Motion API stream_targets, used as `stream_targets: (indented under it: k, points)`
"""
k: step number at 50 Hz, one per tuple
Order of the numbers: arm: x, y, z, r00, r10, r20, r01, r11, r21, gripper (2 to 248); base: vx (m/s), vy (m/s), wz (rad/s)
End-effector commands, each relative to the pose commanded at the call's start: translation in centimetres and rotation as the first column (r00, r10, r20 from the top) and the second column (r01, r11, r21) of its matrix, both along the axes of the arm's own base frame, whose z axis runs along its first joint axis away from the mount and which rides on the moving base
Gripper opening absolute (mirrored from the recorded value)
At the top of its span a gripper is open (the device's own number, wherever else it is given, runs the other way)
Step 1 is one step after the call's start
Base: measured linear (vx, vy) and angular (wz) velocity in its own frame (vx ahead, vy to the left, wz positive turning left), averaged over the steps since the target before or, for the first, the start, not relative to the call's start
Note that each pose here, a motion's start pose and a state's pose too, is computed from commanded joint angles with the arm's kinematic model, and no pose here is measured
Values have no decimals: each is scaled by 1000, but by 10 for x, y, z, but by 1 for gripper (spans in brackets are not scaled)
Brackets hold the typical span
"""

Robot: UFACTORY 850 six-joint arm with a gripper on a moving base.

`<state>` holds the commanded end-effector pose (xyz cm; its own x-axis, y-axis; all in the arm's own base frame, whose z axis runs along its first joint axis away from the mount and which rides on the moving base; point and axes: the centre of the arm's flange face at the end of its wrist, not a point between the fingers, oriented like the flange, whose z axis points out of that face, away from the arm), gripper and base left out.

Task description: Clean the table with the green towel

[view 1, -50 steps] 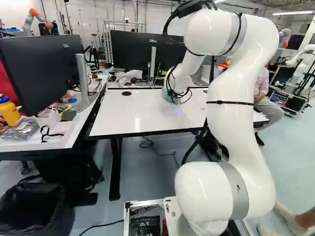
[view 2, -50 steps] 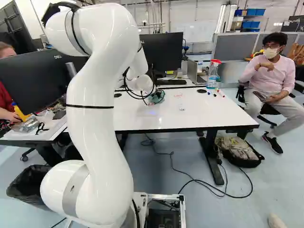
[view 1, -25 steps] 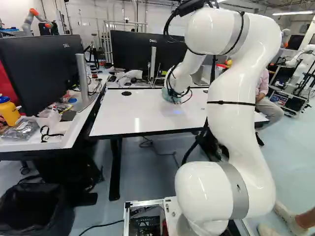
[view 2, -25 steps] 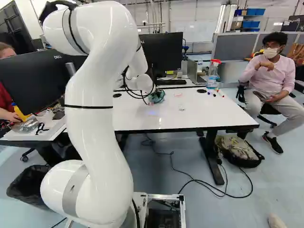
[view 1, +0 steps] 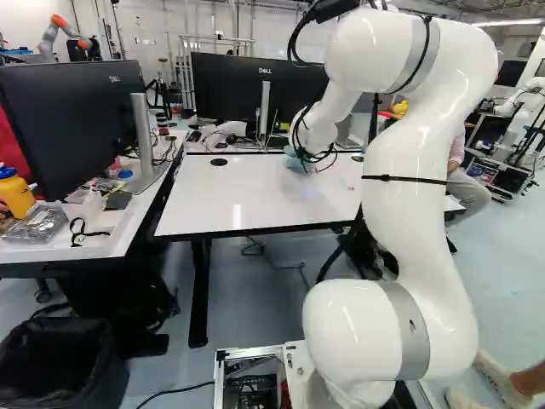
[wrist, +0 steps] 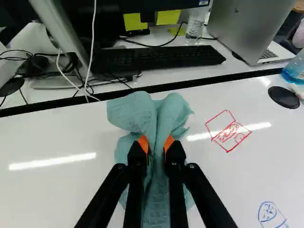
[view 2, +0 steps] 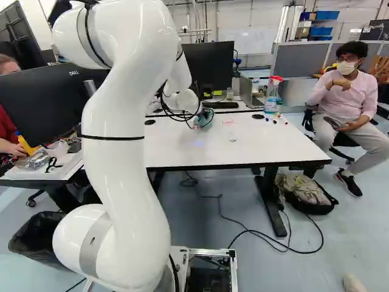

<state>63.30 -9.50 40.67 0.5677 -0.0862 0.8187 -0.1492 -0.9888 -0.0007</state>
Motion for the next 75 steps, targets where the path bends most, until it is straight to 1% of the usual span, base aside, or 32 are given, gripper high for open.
stream_targets:
  k: [7,28,43,53,64,75]
  points:
    - [5,-11,8,1000,-16,18,16,1000,-3,54,0,0,0]
    - [23,-47,5,997,-64,36,65,998,-5,54,0,0,0]
    - [20,-73,5,994,-102,46,102,995,-7,54,0,0,0]
    - [23,-88,4,991,-123,52,124,992,-8,54,0,0,0]
    - [37,-98,-7,990,-131,53,132,991,-8,54,0,0,0]
    - [41,-100,-20,991,-132,38,132,991,-6,54,0,0,0]
